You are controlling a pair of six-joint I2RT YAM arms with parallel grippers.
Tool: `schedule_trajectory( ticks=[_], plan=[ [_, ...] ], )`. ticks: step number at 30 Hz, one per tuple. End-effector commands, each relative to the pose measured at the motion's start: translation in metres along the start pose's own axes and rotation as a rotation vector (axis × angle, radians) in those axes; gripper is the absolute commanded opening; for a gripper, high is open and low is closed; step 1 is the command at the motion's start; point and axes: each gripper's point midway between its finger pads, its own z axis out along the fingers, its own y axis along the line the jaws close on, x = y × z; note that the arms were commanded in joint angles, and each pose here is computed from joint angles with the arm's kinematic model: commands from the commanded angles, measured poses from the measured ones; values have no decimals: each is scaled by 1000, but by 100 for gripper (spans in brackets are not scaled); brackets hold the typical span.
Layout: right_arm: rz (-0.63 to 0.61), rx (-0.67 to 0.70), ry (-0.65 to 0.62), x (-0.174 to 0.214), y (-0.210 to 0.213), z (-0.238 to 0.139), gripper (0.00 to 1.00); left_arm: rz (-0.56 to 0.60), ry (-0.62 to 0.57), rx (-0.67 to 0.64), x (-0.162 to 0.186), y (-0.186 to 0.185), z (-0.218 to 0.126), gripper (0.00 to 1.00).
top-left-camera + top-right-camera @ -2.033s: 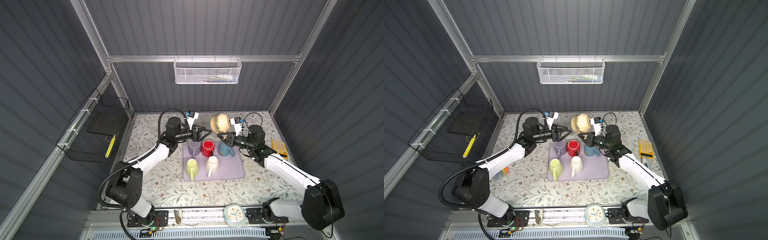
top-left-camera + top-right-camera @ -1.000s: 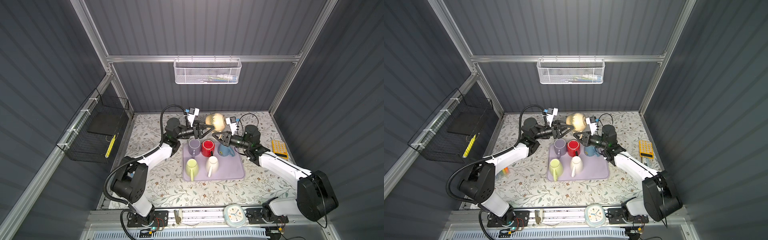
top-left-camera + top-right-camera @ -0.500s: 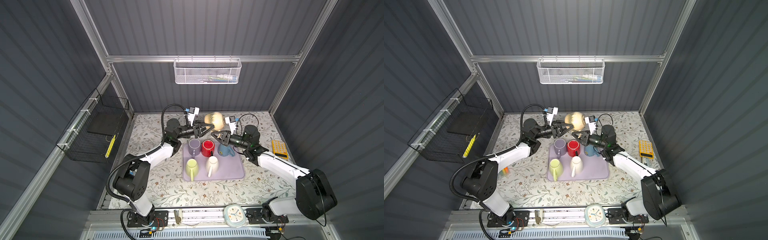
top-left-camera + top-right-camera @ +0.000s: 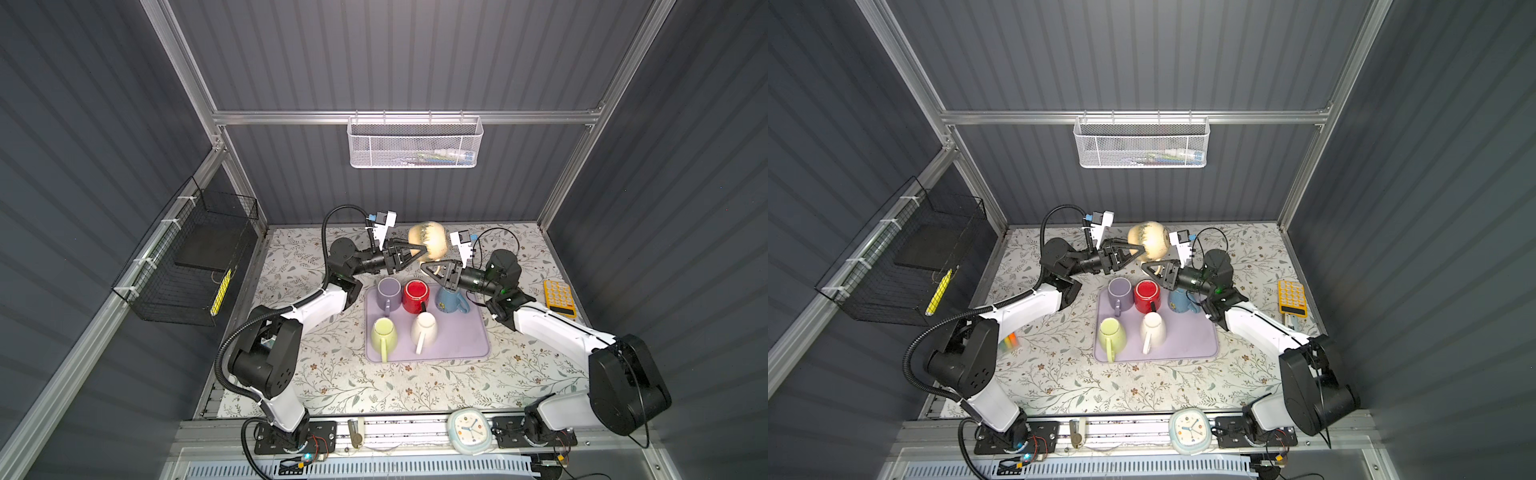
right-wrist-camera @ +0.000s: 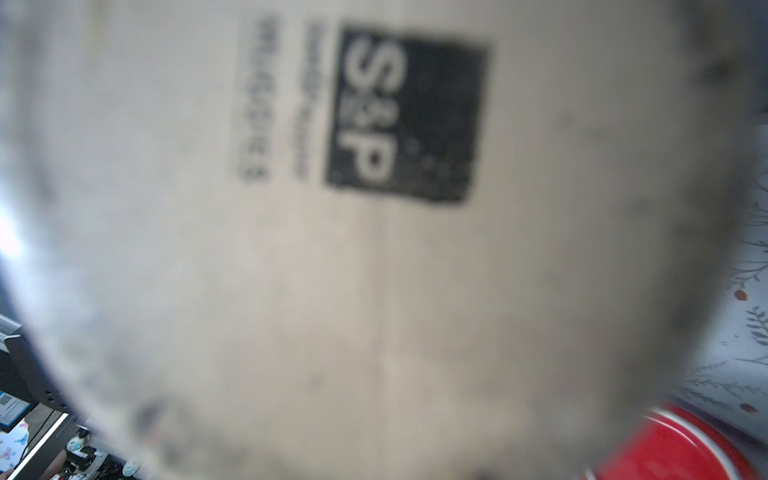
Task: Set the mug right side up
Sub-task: 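Close the left gripper on the beige mug held by the right gripper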
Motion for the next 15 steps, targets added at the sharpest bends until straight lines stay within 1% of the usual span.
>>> schedule_trajectory(
  ticks=[1, 11, 15],
  plan=[
    [-134, -58, -93, -29, 22, 2, 14, 8, 1, 60, -6, -11, 9, 24],
    [-134, -98, -106, -29, 25, 4, 27, -26, -22, 143, -7, -13, 11, 15],
    [-133, -115, -111, -28, 26, 4, 31, -34, -27, 163, -8, -14, 11, 9]
  ],
)
